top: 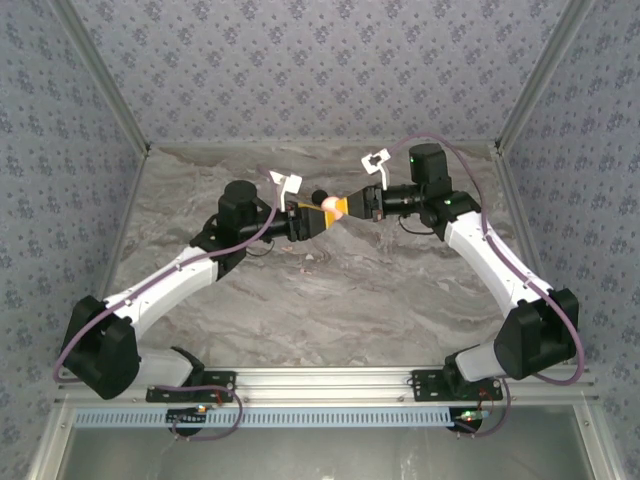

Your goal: Insert wireless bluetooth earbuds into charging case

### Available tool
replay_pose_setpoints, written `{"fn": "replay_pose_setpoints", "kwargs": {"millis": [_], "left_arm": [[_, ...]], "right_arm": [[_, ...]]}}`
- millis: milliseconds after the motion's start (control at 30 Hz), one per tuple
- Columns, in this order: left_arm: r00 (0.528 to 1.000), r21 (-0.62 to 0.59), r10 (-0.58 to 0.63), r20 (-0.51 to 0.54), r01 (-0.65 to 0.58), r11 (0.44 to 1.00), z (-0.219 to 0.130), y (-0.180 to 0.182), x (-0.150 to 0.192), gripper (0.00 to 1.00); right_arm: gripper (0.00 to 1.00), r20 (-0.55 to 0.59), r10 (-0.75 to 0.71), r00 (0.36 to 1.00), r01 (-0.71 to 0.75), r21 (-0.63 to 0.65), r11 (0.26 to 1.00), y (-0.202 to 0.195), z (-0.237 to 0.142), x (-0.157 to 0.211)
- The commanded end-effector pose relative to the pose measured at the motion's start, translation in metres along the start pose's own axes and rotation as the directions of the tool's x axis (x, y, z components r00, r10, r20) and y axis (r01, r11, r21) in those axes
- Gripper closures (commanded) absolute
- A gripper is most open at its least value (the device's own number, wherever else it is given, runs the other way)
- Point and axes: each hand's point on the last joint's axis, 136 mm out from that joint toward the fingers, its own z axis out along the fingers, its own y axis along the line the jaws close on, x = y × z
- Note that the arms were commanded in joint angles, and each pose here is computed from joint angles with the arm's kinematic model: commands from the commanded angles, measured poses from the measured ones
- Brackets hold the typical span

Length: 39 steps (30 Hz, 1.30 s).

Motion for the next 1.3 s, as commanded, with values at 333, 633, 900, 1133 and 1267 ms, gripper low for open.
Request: {"fn": "replay_pose_setpoints", "kwargs": {"millis": [333,633,900,1133,1267], "left_arm": [[0.997,0.061,0.055,0.055,-0.058,0.996,0.0,-0.024,-0.021,0.52],[0.997,0.065,0.054,0.049,-0.058,0.996,0.002,-0.025,-0.02,0.71],[0.997,0.034,0.07,0.031,-0.071,0.997,0.003,-0.022,-0.018,0.83],[0.981,-0.045,0.19,0.03,-0.189,0.981,0.003,-0.012,-0.019,0.85],[0.931,-0.043,0.354,0.086,-0.352,0.935,0.002,-0.01,-0.018,0.85]], "right_arm": [[0.79,0.012,-0.062,0.998,0.063,-0.047,0.997,0.028,-0.001,-0.011],[0.78,-0.001,-0.065,0.998,0.065,-0.05,0.997,0.029,0.0,-0.008],[0.68,-0.025,-0.07,0.997,0.07,0.013,0.997,0.022,-0.002,0.0],[0.49,-0.039,-0.086,0.996,0.092,0.207,0.974,0.005,-0.017,0.004],[0.46,-0.061,-0.097,0.993,0.11,0.256,0.96,0.003,-0.021,0.009]]}}
